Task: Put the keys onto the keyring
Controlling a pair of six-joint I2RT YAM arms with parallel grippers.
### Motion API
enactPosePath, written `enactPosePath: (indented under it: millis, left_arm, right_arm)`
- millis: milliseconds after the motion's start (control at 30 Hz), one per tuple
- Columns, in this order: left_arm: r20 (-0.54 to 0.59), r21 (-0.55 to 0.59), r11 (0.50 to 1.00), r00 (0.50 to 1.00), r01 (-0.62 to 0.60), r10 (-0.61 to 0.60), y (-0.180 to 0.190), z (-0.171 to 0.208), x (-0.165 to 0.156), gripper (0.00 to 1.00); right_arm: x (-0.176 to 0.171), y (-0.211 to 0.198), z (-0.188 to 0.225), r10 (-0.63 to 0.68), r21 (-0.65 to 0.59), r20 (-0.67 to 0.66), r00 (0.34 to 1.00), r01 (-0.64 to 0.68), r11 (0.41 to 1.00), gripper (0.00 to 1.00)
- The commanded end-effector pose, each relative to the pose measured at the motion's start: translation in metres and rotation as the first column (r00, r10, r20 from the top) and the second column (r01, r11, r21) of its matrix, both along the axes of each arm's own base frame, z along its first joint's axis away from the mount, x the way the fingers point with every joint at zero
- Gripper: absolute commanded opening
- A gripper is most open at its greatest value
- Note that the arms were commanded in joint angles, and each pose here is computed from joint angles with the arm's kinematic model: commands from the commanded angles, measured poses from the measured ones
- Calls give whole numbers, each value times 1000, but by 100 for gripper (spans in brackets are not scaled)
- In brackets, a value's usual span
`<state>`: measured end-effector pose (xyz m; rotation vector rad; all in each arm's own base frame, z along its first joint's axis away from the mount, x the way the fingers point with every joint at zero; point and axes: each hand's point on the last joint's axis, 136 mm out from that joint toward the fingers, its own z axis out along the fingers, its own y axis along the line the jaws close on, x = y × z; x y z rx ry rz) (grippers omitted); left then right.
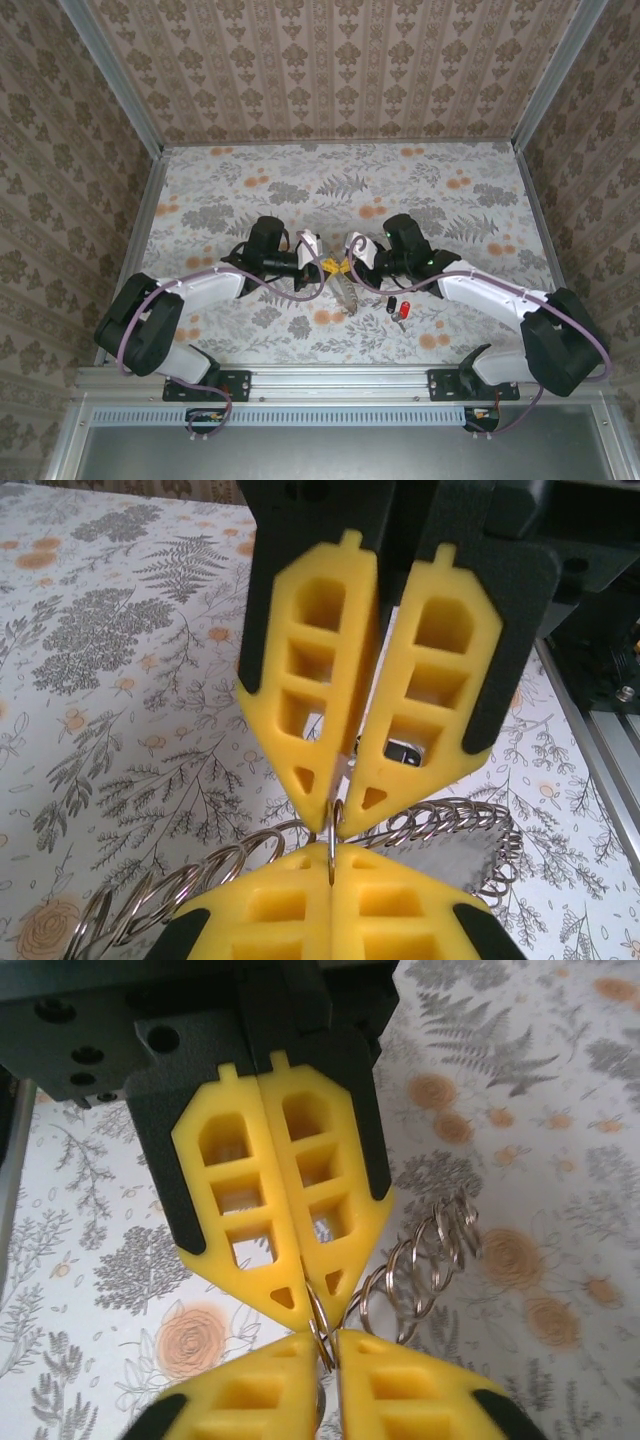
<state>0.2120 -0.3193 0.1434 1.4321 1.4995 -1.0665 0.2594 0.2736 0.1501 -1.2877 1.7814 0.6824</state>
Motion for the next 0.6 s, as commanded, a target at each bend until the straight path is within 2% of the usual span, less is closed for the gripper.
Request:
enactPosePath:
  millis: [0,133,233,567]
  left_arm:
    - [9,-63,998,1000,-7,8,0,11,0,0]
    - [7,-114,993,1000,-25,26,2,20,3,0]
    - [1,-147,989,1000,-24,25,3,26,4,0]
    - [-13,-172,985,1000,6,-8,3,34,1,0]
  right_arm:
    - [0,-12,18,-55,26,63,997,53,998,18]
    - [-1,-29,19,-108,37,74,991,105,994,26]
    - [-2,-36,21,-124,55,88,988,119,991,28]
    - [-2,-12,40,17,130,136,991,-35,991,27]
